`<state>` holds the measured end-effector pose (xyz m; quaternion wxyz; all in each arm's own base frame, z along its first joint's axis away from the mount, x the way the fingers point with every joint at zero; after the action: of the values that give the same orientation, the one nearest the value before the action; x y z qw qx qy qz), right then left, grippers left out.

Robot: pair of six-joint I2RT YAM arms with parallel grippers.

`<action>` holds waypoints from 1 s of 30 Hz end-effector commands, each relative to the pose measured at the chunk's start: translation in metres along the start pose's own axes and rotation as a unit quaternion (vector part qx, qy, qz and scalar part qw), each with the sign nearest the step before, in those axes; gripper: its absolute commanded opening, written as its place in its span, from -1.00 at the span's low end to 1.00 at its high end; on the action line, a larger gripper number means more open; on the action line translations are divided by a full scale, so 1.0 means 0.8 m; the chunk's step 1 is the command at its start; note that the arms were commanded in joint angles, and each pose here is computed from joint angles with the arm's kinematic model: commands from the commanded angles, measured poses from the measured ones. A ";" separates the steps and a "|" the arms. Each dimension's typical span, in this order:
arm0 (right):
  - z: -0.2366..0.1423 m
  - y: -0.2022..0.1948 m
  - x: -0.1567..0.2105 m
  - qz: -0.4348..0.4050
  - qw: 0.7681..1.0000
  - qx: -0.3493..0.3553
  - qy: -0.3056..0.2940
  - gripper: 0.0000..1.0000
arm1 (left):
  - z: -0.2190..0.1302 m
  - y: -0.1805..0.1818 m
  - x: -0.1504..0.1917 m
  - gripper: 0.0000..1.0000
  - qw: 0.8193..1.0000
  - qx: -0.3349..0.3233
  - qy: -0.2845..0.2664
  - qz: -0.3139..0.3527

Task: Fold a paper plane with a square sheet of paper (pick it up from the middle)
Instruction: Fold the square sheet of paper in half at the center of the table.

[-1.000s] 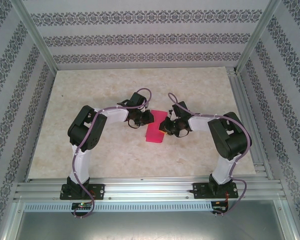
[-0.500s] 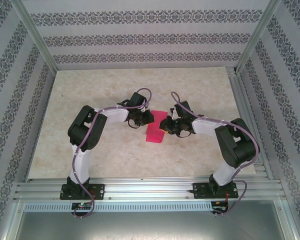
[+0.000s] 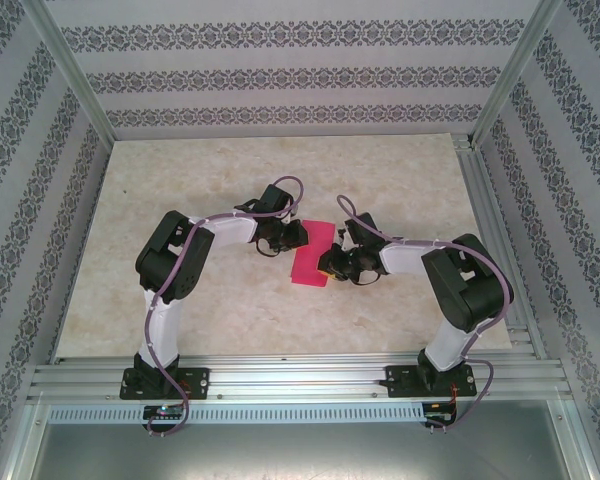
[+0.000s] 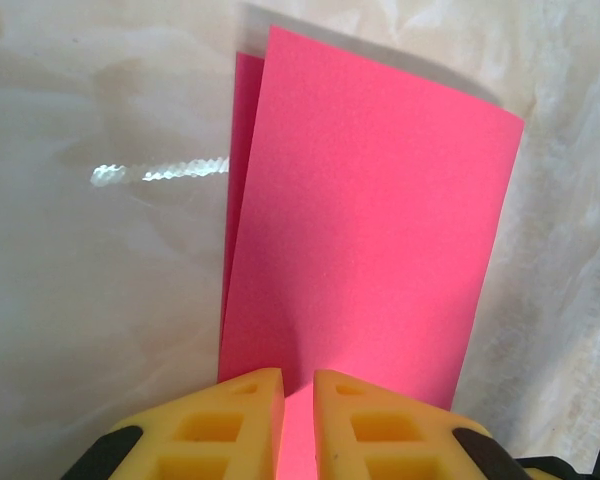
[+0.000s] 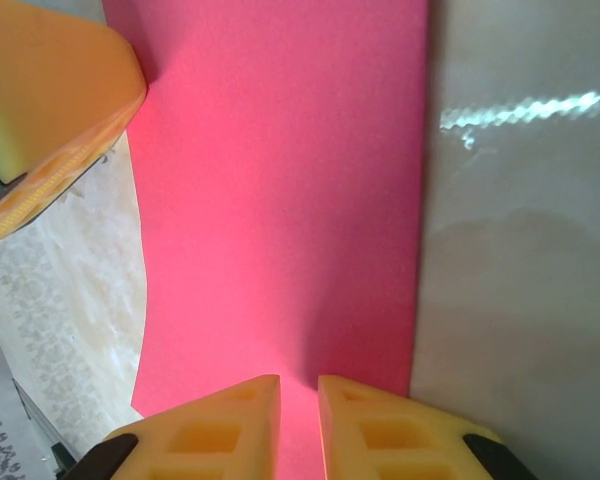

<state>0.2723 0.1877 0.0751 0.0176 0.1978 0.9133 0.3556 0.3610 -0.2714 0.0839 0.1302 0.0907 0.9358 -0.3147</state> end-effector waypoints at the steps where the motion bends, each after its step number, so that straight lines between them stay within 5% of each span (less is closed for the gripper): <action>1: -0.007 -0.006 0.009 -0.009 0.999 0.038 -0.002 -0.61 | 0.020 0.008 0.024 -0.62 0.999 -0.021 0.046 -0.002; 10: -0.020 0.022 0.026 -0.027 0.999 -0.016 0.004 -0.58 | 0.019 0.008 0.024 -0.62 0.999 -0.020 0.047 -0.001; 21: 0.017 -0.032 0.038 -0.008 0.997 0.075 0.034 -0.60 | 0.020 0.006 0.023 -0.62 0.999 -0.020 0.048 0.000; 30: -0.016 0.023 0.041 -0.051 0.998 0.030 0.015 -0.59 | 0.020 0.006 0.023 -0.62 0.999 -0.020 0.048 0.000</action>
<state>0.2460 0.1993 0.0810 -0.0028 0.1663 0.9301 0.3276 0.3598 -0.2738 0.0843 0.1273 0.0947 0.9358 -0.3150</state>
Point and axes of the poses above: each hand's point on the last joint's axis, 136 mm out from that joint toward the fingers, its own z axis out along the fingers, its own y axis along the line the jaws close on, x = y × z, the point moved 8 cm from there along -z, back along the fingers, and after that the axes turned 14 degrees about z, right-handed, at the moved point
